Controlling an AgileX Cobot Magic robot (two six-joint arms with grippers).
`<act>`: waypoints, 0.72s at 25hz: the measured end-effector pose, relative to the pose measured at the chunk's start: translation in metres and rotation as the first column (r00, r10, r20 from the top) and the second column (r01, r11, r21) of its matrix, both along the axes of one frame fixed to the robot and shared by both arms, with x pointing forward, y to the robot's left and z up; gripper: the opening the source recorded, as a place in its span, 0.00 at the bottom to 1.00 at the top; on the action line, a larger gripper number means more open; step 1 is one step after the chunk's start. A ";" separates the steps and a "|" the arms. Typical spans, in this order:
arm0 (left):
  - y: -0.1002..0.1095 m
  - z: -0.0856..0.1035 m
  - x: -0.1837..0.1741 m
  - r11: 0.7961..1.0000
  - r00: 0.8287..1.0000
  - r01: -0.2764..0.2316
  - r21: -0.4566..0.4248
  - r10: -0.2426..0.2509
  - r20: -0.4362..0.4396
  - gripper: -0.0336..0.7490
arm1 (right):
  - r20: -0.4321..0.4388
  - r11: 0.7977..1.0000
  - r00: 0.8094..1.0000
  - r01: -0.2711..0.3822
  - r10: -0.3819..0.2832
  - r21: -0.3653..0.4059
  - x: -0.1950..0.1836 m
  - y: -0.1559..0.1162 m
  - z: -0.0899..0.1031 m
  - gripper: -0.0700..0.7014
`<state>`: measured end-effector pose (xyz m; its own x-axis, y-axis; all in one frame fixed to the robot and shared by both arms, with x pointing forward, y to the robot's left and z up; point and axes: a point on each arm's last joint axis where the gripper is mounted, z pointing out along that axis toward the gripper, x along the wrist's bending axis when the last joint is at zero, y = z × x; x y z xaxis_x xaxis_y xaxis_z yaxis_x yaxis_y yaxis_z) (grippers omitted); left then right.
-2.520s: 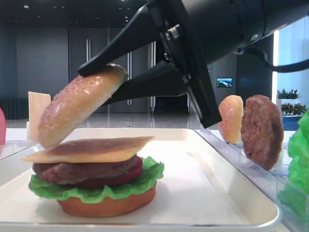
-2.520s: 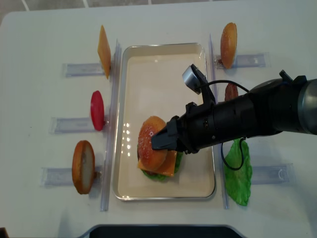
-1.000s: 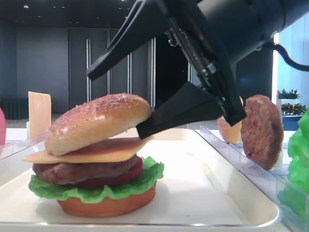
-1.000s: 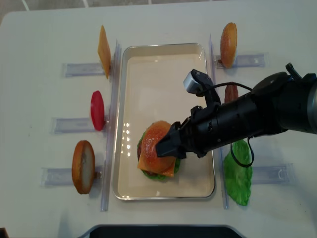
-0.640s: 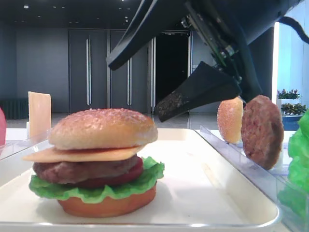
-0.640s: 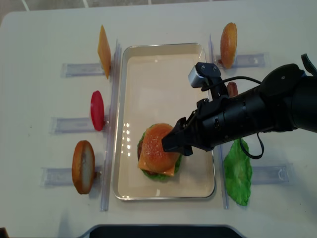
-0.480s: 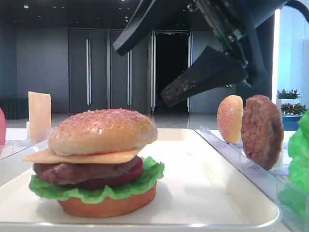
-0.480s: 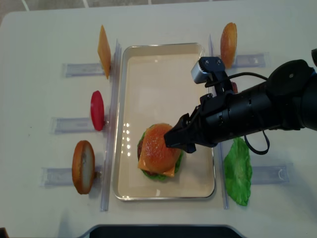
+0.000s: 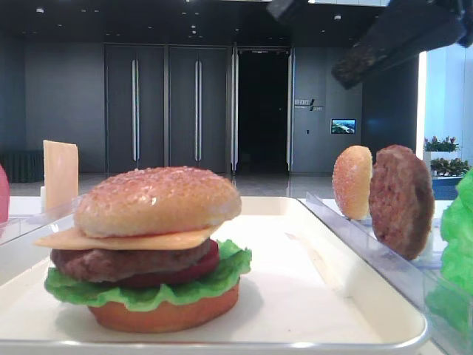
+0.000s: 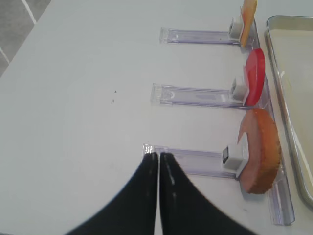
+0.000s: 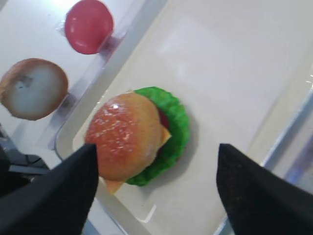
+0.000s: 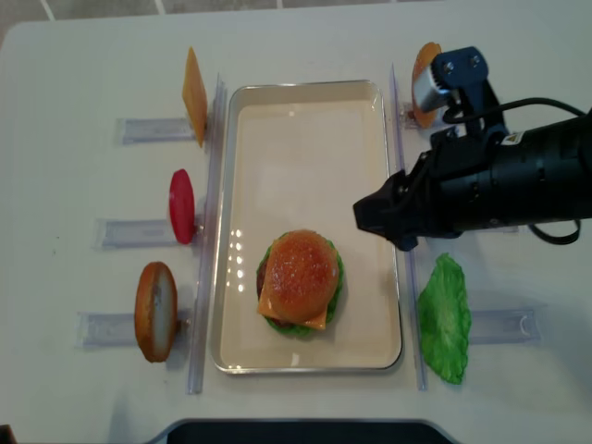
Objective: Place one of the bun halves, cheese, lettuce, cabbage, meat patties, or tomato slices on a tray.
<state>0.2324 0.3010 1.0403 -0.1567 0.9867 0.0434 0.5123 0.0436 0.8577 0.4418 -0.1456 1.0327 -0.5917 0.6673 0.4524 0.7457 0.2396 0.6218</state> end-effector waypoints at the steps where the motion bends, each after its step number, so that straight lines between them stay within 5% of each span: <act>1: 0.000 0.000 0.000 1.000 1.000 0.000 -0.001 0.000 0.000 0.04 | 0.010 0.999 1.000 0.026 -0.025 -0.021 0.001 -0.009 0.003 0.76; 4: 0.000 0.000 0.000 1.000 1.000 0.000 0.000 0.000 0.000 0.04 | 0.032 0.990 0.995 0.102 -0.099 -0.099 0.002 -0.035 0.009 0.76; 8: 0.000 0.000 0.000 1.000 1.000 0.000 0.000 0.000 0.000 0.04 | 0.054 0.949 0.976 0.218 -0.211 -0.229 0.000 -0.075 0.015 0.76; 13: 0.000 0.000 0.000 1.000 1.000 0.000 0.000 0.000 0.000 0.04 | 0.054 0.844 0.928 0.358 -0.369 -0.399 -0.010 -0.120 0.018 0.76; 18: 0.000 0.000 0.000 1.000 1.000 0.000 0.000 0.000 0.000 0.04 | -0.010 0.722 0.864 0.414 -0.503 -0.554 -0.025 -0.147 0.015 0.76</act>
<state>0.2324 0.3010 1.0403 -0.1566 0.9867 0.0436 0.5123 0.0434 0.8577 0.4169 -0.2927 1.0475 -0.1059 0.9943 0.0128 0.9215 0.0933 0.3770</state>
